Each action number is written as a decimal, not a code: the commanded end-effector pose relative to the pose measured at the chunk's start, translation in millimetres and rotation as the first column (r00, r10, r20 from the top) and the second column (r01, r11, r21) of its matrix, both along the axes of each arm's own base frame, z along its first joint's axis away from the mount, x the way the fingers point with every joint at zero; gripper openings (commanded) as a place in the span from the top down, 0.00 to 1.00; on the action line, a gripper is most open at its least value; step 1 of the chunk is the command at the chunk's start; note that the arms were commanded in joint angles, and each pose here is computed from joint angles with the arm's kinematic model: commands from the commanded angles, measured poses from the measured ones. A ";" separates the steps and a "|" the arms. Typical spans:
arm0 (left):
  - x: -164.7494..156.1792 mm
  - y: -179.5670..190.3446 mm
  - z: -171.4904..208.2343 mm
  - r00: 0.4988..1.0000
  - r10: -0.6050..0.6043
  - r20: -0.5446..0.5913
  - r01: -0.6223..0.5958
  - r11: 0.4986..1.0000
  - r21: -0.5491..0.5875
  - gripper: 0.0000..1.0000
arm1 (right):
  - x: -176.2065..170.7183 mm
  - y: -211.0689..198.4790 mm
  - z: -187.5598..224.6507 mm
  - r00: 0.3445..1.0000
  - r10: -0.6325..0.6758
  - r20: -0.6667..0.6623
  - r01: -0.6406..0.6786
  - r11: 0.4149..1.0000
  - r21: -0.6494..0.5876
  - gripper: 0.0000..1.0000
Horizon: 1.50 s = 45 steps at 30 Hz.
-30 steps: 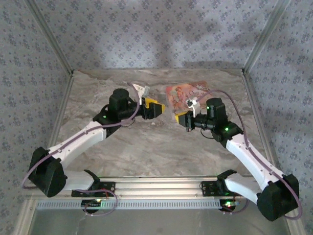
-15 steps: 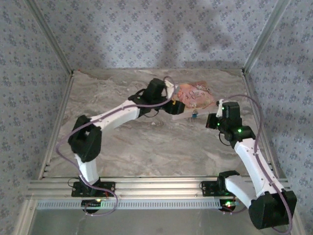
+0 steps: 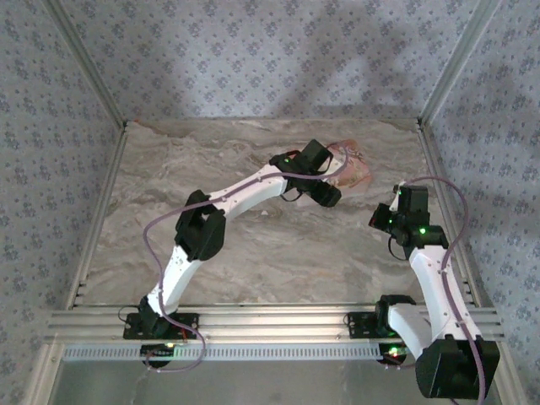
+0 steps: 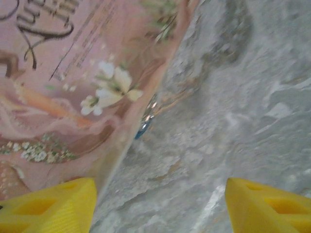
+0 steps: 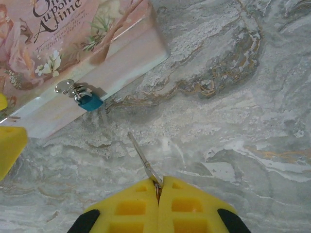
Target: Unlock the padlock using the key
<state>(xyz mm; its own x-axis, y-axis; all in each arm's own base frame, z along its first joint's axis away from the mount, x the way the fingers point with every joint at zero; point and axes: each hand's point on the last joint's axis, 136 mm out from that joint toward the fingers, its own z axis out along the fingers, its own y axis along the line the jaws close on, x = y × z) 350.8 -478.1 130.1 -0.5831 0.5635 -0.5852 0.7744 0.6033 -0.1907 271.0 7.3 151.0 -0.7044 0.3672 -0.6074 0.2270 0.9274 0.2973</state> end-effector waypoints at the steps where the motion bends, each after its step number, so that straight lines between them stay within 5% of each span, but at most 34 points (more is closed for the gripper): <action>1: 4.9 13.1 -2.6 1.000 0.008 0.024 -0.010 0.996 0.089 0.30 | -5.4 1.3 -5.0 1.000 -0.011 -0.020 0.011 0.999 0.030 1.00; 14: -9.6 31.4 -39.2 1.000 0.000 -0.024 0.004 0.983 0.181 0.31 | -3.6 1.8 -4.1 1.000 -0.004 -0.019 0.005 0.999 0.036 1.00; 28: -32.2 98.4 -45.6 0.996 0.090 -0.010 -0.086 0.972 0.217 0.31 | 10.7 20.0 -2.1 0.995 0.097 0.015 -0.098 0.991 0.090 1.00; 45: 9.5 158.2 -34.0 0.971 0.240 0.007 -0.237 0.954 0.184 0.30 | 28.2 89.8 11.5 0.920 0.367 0.140 -0.390 0.898 0.204 1.00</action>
